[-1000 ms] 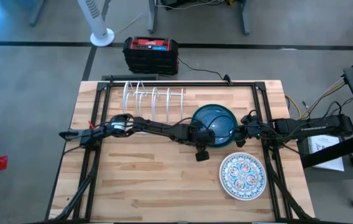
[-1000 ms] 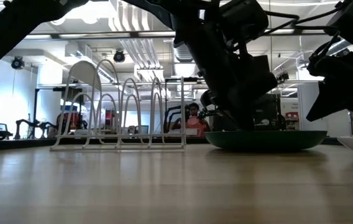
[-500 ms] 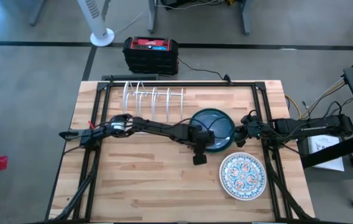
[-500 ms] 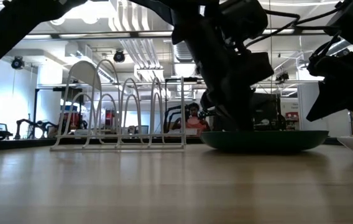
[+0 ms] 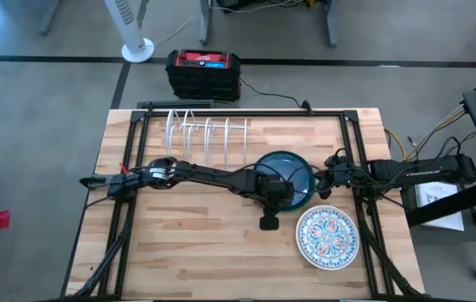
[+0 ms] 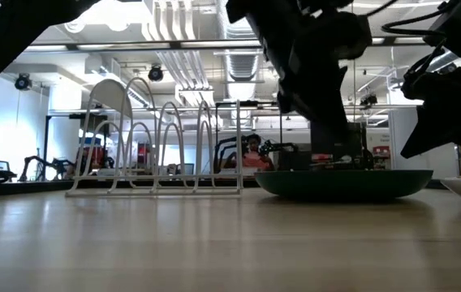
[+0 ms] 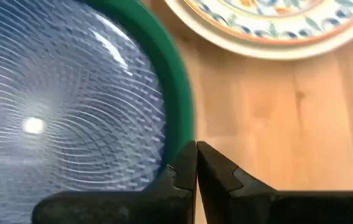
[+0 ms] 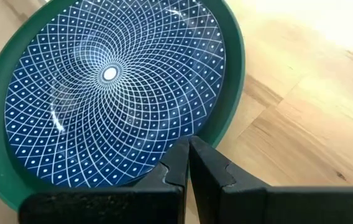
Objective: Sort dishes
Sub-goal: Put the blue patterned plate in the dish rack
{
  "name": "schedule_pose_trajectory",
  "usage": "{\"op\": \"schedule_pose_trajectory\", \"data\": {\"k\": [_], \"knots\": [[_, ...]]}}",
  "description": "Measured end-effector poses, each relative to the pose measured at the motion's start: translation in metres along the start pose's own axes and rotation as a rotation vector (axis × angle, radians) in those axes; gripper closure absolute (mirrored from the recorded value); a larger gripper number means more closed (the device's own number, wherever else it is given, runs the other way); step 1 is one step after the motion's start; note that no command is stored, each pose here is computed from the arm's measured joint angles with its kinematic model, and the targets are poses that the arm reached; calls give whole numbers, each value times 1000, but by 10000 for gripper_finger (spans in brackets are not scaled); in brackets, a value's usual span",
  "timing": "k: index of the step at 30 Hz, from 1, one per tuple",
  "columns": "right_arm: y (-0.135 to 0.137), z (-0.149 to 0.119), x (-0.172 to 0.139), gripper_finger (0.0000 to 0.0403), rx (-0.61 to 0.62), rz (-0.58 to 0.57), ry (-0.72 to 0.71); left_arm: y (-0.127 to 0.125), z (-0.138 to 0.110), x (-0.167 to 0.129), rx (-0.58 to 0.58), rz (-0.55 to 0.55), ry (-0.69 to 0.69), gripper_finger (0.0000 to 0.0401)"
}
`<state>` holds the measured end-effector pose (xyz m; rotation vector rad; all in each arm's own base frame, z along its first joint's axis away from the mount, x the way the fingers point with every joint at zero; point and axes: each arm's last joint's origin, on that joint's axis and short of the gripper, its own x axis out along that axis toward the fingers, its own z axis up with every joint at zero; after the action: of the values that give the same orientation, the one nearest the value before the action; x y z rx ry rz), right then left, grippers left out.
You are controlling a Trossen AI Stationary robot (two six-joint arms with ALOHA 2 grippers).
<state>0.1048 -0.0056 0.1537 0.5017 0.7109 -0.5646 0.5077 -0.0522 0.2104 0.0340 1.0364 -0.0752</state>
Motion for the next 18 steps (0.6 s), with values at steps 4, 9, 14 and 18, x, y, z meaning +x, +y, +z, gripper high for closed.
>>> {"op": "schedule_pose_trajectory", "data": {"k": [4, 9, 14, 18], "knots": [[0, 0, 0, 396, 1, 15, 10, 6, 4, -9, 0, 89, 10, 401], [2, 2, -2, 396, 2, 25, 5, 19, 0, -19, -113, 191, 81, 401], [2, 2, -2, 396, 1, 24, 5, 25, -7, -16, -143, 227, 138, 401], [2, 2, -2, 396, 0, 23, 5, 26, -13, -10, -143, 230, 167, 401]]}}
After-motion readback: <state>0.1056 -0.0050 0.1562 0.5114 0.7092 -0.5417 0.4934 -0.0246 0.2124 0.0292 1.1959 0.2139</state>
